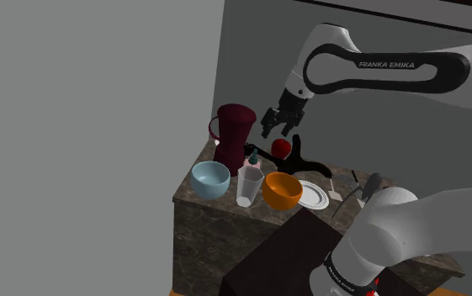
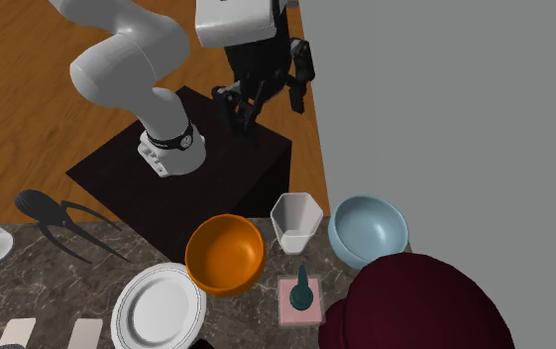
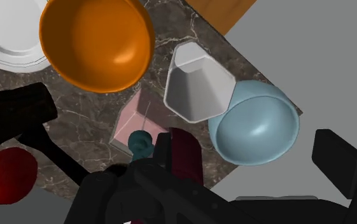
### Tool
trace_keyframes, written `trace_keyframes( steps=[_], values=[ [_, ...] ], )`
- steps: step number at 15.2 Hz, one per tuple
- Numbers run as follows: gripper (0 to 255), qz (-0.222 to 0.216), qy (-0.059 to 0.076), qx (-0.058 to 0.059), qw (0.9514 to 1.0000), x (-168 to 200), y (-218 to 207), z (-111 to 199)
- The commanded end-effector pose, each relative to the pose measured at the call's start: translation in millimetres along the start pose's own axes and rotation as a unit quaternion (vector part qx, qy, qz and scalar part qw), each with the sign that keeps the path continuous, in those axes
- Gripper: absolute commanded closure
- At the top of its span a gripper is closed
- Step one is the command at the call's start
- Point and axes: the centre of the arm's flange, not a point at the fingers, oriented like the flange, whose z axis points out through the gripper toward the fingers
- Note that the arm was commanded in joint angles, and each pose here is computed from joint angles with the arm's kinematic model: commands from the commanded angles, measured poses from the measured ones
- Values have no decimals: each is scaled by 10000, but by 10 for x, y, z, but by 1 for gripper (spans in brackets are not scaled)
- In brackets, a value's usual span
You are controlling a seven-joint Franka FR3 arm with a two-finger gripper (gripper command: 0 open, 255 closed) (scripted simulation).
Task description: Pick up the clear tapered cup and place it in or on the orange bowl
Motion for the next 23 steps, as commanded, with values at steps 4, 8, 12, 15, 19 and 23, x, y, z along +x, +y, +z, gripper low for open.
trace_keyframes(
  steps=[4,8,12,15,19,23],
  values=[
    [0,182,-44,13,9998,100,199,613],
    [0,327,-90,24,9994,174,361,1113],
    [0,471,-135,35,9988,239,524,1614],
    [0,580,-168,43,9982,281,647,1991],
    [0,589,-171,44,9981,280,656,2183],
    [0,589,-171,44,9981,271,654,2424]
  ],
)
